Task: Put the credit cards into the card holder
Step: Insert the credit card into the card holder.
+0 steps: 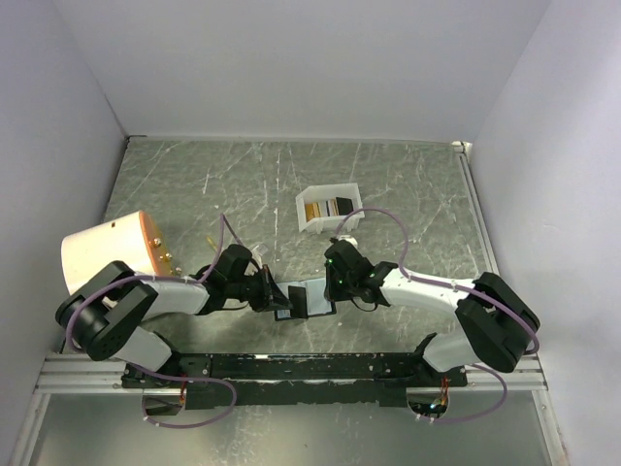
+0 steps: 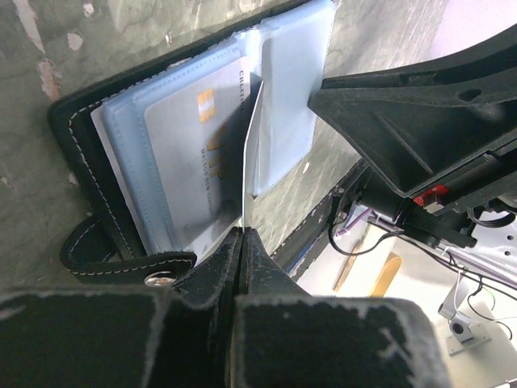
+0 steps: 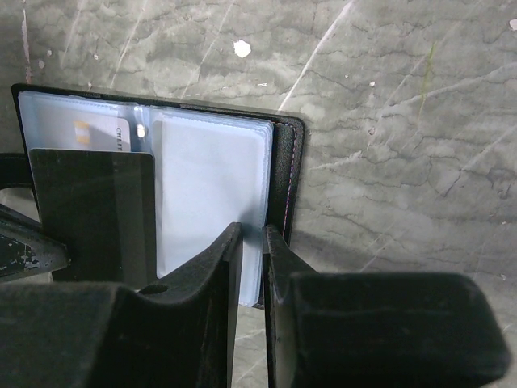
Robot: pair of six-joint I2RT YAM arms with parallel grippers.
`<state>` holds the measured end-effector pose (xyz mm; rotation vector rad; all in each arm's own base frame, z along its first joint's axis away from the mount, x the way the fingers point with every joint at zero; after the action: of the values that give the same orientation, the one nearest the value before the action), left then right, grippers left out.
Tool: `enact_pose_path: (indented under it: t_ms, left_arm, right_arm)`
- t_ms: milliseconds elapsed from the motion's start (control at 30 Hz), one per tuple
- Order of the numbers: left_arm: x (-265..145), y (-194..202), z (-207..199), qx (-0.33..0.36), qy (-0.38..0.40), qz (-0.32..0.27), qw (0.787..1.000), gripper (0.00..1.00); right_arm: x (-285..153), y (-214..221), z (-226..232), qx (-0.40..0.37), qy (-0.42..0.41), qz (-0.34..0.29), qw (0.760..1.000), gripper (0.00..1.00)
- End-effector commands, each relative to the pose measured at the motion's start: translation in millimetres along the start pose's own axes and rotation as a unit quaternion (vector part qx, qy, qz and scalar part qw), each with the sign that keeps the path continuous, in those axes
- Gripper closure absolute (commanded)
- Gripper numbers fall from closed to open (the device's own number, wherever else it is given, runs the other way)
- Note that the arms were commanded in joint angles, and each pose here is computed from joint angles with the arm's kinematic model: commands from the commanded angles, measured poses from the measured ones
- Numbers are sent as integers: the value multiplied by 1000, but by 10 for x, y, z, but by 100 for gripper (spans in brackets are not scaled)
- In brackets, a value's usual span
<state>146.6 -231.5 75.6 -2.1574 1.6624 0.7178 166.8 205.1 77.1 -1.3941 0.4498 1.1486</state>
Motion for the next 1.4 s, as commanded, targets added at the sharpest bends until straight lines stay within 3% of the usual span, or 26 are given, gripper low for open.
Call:
enact_pose_path:
  t_ms: [0,400,1367]
  left_arm:
    - [23,-81,-144,11,30,-7,999,93]
    - [-45,-124,-293,16,51,-10,999,93]
    - [-53,-128,-126,10,33,2,999,93]
  right_arm:
    - [2,115,-40,2,8,15,1000,85]
    - [6,145,-56,2,11,18,1000,86]
    - [-12,118,-48,2,13,16,1000,87]
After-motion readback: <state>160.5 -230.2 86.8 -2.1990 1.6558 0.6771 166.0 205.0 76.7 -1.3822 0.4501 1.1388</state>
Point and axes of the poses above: each gripper's point midway between its finger pads, its own x axis out along the fingers, its own z axis along the line the jaws close on, y = z × x, the point moved 7 cm from there along -x, back along the fingers, and after that the axes turned 9 degrees about -x, right-handed, at the moved point
